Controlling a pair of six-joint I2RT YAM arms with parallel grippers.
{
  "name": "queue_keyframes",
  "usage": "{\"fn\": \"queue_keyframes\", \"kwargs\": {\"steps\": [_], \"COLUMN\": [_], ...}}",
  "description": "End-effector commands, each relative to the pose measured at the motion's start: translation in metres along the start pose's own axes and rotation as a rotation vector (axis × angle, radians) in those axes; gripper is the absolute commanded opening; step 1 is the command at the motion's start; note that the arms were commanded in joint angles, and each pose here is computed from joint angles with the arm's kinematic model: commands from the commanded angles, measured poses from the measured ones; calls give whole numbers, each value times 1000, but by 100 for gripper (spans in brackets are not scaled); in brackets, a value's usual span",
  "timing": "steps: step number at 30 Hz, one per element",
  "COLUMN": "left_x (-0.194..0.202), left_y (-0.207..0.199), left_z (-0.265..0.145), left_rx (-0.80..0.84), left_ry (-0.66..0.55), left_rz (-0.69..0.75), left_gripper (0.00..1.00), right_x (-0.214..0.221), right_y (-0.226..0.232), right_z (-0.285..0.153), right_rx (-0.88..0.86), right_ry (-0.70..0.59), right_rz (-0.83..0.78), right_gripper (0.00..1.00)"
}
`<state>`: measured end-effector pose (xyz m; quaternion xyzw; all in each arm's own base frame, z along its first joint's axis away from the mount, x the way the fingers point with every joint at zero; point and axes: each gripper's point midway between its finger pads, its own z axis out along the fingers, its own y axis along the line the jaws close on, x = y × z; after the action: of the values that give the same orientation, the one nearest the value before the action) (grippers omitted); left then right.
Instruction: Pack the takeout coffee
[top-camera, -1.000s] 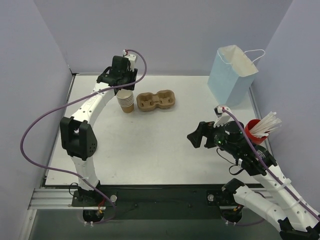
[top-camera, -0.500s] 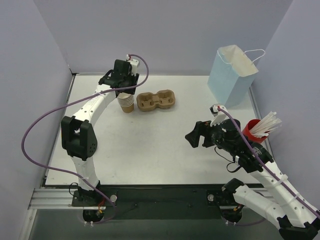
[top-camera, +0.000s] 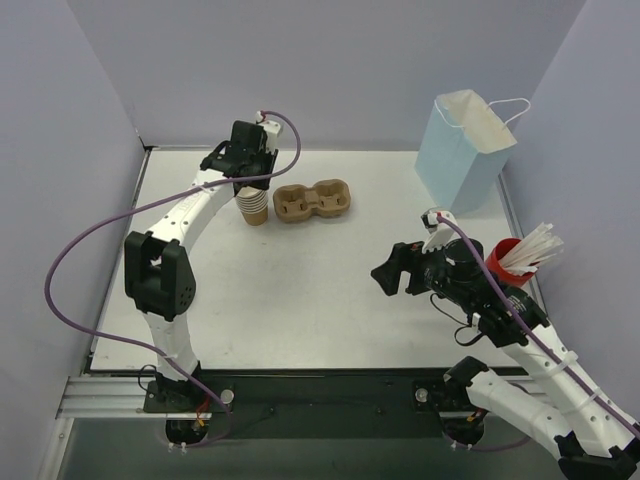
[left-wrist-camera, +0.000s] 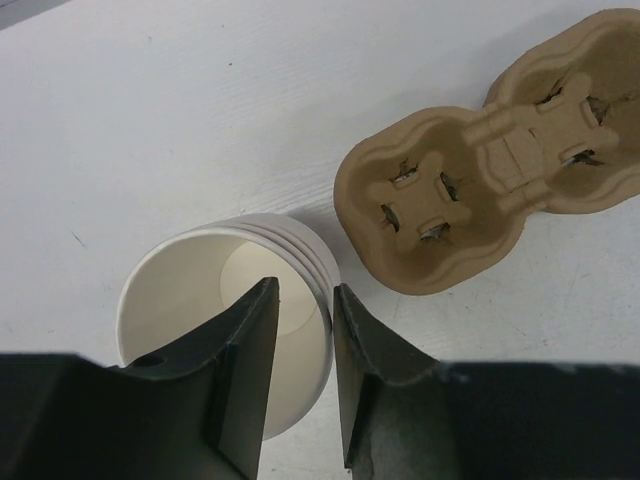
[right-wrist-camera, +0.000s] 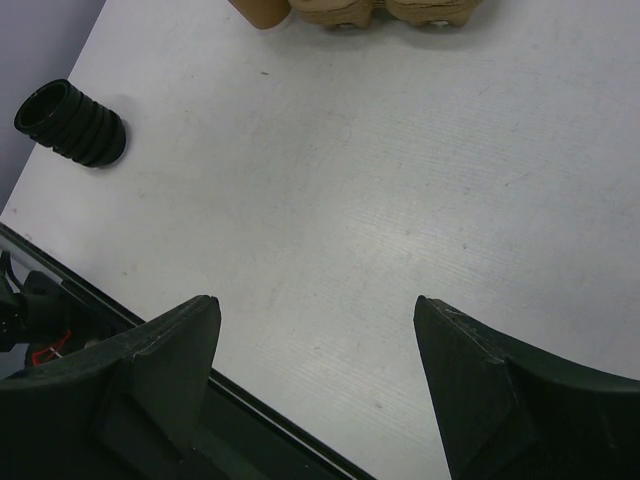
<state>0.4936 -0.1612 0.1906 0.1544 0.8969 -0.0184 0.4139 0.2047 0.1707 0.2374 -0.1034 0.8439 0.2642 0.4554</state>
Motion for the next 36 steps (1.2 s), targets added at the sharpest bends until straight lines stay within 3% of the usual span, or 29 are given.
{"fn": "queue_keyframes", "kwargs": {"steps": [1,5,12,36], "left_x": [-5,-3,-12,-50], "left_y": [1,-1,-1,19], "left_z": [6,8,-3,-54], "left_rx": [-12,-2,-18,-213], "left_ry": [-20,-16,-37,-70], "left_rz": [16,18,35,119], "left_gripper": [37,29,0,0], "right_x": [-9,-11,-11,-18], "right_y": [6,8,8,9], "right_z": [-3,-5,-5,-12], "right_rx": [-31,-34,-35,-31], "right_ry": [-41,-49,-51,-84], "right_rz": [-19,-20,-17,8], "right_gripper": [80,80,80,80]}}
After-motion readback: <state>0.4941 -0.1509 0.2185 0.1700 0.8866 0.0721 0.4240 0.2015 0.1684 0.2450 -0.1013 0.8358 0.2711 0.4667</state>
